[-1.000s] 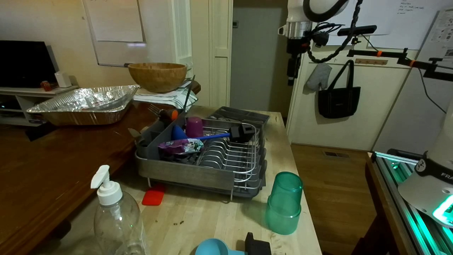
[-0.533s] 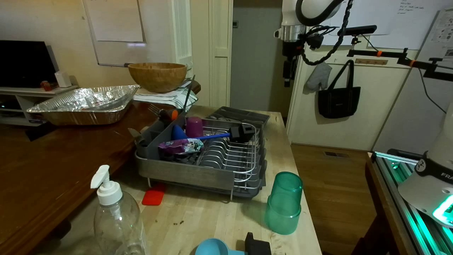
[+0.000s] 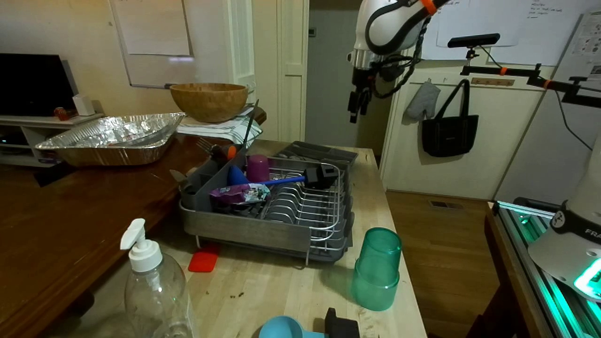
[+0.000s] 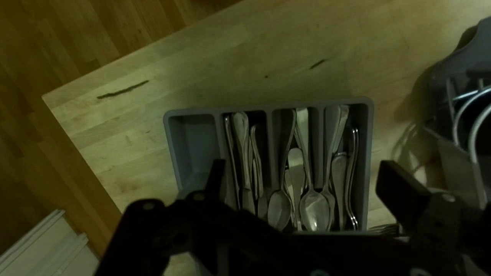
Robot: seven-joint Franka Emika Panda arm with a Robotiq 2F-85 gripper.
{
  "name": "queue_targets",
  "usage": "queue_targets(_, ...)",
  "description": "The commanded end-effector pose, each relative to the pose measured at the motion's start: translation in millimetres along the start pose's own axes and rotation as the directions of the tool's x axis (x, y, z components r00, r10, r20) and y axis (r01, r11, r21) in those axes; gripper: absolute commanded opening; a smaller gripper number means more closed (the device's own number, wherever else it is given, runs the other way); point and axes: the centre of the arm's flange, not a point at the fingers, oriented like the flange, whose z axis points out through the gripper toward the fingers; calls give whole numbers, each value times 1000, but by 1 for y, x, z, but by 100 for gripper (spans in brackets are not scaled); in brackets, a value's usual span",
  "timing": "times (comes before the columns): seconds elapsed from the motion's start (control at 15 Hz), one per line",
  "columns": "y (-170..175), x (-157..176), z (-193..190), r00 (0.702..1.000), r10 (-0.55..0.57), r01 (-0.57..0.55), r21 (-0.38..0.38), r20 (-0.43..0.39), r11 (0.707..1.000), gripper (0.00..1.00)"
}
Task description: Put the tongs in the drying rack
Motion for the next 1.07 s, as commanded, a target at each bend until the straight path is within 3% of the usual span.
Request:
queue_targets(0.0,14,77,38,998,67,-68,56,19,996,100)
queue_targets(0.13,12,108,57,994,99,-102,84,37,991,100)
queue_targets(0.27,11,127,69,990,123,-127,65,72,990,100)
queue_targets(0.33,3,81,61,996,88,-89,58,33,994,100)
queue_targets(0.53,2,101,72,994,101,-104,51,48,993,100)
queue_targets(0.87,4,104,70,993,105,-108,50,50,993,100)
queue_targets(1.0,3,122,86,996,83,-86,94,38,992,100)
